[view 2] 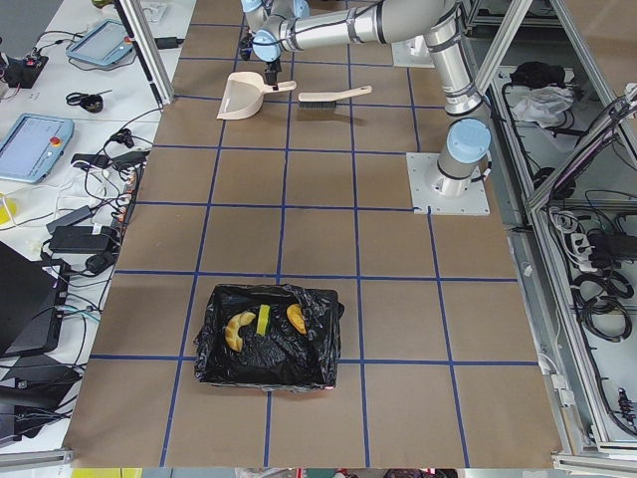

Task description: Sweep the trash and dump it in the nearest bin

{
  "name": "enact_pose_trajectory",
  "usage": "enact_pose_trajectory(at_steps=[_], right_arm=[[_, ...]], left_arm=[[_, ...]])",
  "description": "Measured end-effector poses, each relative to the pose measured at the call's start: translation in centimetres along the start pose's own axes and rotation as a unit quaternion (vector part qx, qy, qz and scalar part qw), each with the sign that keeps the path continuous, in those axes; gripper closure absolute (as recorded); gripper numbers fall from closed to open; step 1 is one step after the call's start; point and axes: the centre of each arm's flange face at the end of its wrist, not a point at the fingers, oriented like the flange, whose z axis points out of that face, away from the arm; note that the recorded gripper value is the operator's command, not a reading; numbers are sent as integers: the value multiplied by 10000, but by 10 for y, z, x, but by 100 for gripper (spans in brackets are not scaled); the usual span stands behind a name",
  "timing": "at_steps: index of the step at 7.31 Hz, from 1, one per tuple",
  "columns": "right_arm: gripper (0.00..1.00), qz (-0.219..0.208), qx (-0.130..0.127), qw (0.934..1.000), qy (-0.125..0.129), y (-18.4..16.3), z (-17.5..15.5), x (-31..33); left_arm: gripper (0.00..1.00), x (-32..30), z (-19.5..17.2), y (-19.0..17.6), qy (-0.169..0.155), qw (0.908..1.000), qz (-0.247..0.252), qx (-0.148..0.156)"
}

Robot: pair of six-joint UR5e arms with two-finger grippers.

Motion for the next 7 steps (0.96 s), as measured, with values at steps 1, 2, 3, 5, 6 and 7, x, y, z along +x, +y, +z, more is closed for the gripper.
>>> enact_pose_trajectory(at_steps=[1, 2, 3, 5, 6, 7], right_arm=[[0, 3, -2, 10000, 0, 0, 0, 0], [0, 6, -1, 10000, 2, 0, 0, 1], [0, 5, 0, 10000, 3, 0, 0, 1], [0, 0, -2, 10000, 4, 0, 0, 0], [0, 0, -3, 10000, 3, 1, 0, 0], [0, 0, -3, 10000, 4, 1, 0, 0]], left_arm=[[0, -7, -16, 7, -68, 9999, 2, 104], [0, -20, -28, 13, -180, 9996, -46, 192], [0, -41, -41, 18, -286, 9991, -160, 275], [0, -79, -63, 28, -445, 9974, -403, 409], [0, -92, -74, 36, -576, 9960, -485, 478], [0, -103, -86, 46, -686, 9948, -563, 499]])
